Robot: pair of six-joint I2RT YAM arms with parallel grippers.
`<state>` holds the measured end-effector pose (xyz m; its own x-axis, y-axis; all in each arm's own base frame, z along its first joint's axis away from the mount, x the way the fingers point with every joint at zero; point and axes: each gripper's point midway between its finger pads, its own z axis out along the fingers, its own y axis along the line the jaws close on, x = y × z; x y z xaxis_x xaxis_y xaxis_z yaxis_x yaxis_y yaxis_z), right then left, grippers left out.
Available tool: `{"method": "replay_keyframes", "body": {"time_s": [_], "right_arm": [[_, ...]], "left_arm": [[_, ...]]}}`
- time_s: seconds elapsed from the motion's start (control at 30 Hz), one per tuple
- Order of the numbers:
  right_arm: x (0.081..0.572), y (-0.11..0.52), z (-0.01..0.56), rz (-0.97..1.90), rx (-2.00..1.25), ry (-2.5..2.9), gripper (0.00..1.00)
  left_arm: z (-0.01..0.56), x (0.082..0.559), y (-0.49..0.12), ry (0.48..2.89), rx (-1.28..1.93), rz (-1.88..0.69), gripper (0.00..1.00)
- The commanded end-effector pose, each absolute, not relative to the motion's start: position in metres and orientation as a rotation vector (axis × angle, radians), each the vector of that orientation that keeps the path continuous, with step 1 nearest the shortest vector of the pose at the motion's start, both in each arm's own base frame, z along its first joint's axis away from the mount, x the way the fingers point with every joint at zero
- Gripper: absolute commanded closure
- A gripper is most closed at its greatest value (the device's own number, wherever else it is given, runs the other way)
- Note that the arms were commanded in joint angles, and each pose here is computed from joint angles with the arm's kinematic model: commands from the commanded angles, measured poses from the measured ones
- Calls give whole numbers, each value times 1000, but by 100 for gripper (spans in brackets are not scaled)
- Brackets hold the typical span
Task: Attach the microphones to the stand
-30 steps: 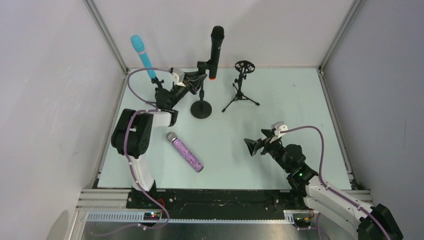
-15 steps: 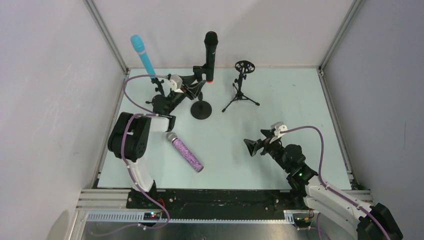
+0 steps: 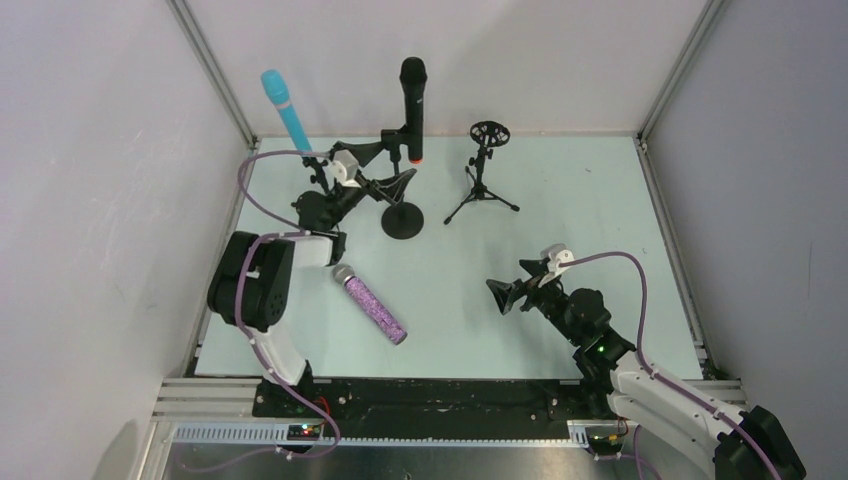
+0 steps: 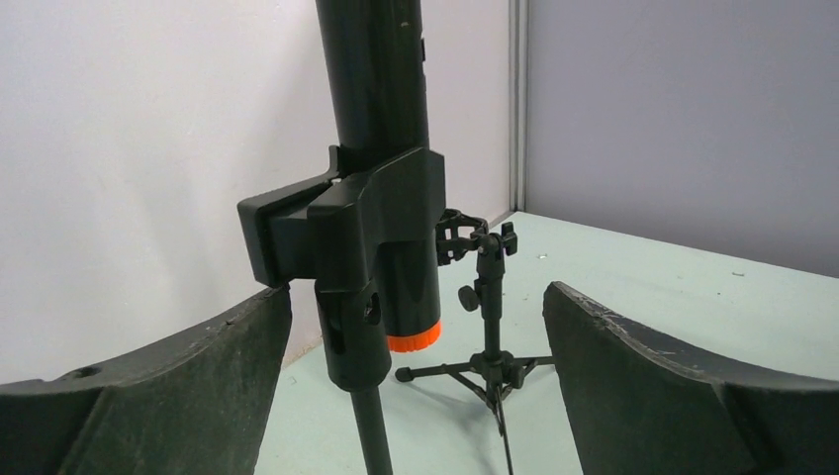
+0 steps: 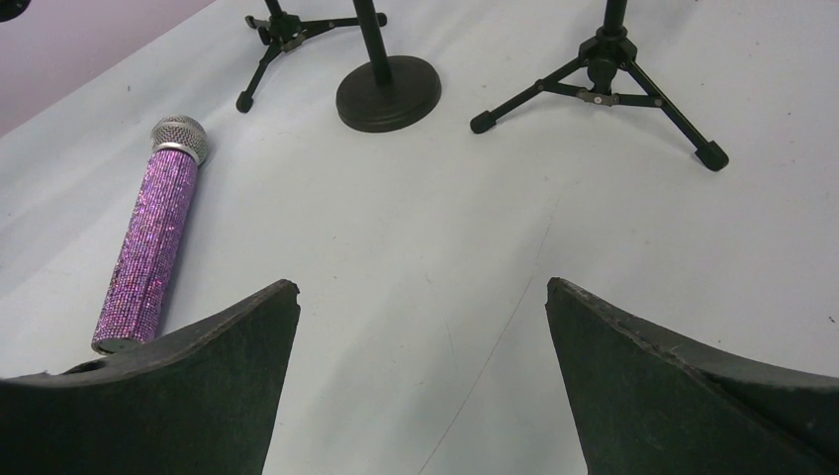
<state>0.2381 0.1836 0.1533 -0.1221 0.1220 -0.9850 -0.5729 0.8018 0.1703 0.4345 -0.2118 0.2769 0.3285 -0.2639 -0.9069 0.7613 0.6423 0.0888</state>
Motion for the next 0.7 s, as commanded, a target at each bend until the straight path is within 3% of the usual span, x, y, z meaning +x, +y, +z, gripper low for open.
{"method": "replay_keyframes", "body": {"time_s": [0.0,0.37,0.67], "right_arm": [[240,186,169,638,-352,1548,1],[241,188,167,658,-331,1567,0],[241,194,164,702,-313,1594,1]], "left_arm": [[315,413,-204,918,573,-692,0],[306,373,-191,980,487,-744,0],[285,353,-183,1164,89,-1134,0]]}}
